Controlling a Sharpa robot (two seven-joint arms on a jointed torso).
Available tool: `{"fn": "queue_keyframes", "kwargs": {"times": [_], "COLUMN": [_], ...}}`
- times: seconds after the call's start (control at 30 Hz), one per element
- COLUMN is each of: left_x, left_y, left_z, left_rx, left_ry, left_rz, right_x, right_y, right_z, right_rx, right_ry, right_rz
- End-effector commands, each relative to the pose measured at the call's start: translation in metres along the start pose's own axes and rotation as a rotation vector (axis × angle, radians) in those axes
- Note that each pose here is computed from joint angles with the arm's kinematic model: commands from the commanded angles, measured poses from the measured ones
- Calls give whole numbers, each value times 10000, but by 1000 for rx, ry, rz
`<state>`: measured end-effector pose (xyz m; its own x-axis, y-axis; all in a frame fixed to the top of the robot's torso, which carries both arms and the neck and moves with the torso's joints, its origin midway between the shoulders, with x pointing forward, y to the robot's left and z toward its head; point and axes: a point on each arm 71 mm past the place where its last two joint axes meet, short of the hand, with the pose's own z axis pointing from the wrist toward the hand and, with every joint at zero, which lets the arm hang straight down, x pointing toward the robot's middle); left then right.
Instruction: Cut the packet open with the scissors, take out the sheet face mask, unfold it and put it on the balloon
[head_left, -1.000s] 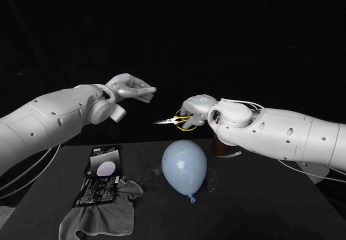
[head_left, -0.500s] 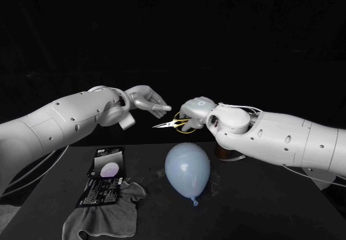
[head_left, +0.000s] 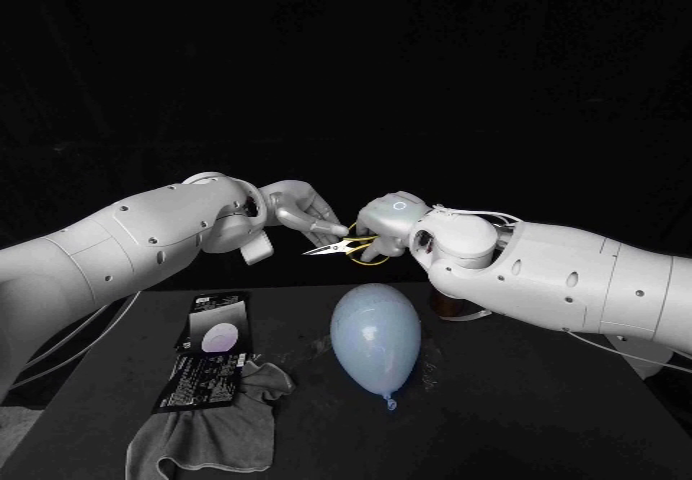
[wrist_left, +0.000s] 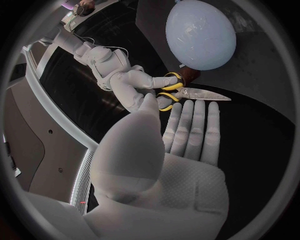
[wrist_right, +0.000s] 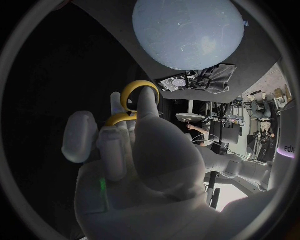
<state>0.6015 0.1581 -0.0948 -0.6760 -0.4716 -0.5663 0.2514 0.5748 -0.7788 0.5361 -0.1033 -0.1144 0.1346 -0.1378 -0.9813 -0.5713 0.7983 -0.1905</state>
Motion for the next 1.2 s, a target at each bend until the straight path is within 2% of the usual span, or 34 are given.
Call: {"fn": "queue_keyframes", "kwargs": {"times": [0.03, 0.4, 0.93, 1.2], "left_x": [49, 88, 66, 96], "left_y": [-16, -9, 22, 17], "left_z": [22, 46, 40, 51], "left_rx": [-4, -21, -49, -54], "left_ry": [43, 58, 35, 57], "left_rz": [5, 15, 22, 22], "right_x": [-18, -31, -30, -35], "right_y": [14, 50, 55, 64], "right_z": [0, -13, -43, -41], "right_rx": [-1, -8, -7, -5], "right_ry": [-14, -25, -22, -26], "right_rz": [-23, -27, -35, -41]}}
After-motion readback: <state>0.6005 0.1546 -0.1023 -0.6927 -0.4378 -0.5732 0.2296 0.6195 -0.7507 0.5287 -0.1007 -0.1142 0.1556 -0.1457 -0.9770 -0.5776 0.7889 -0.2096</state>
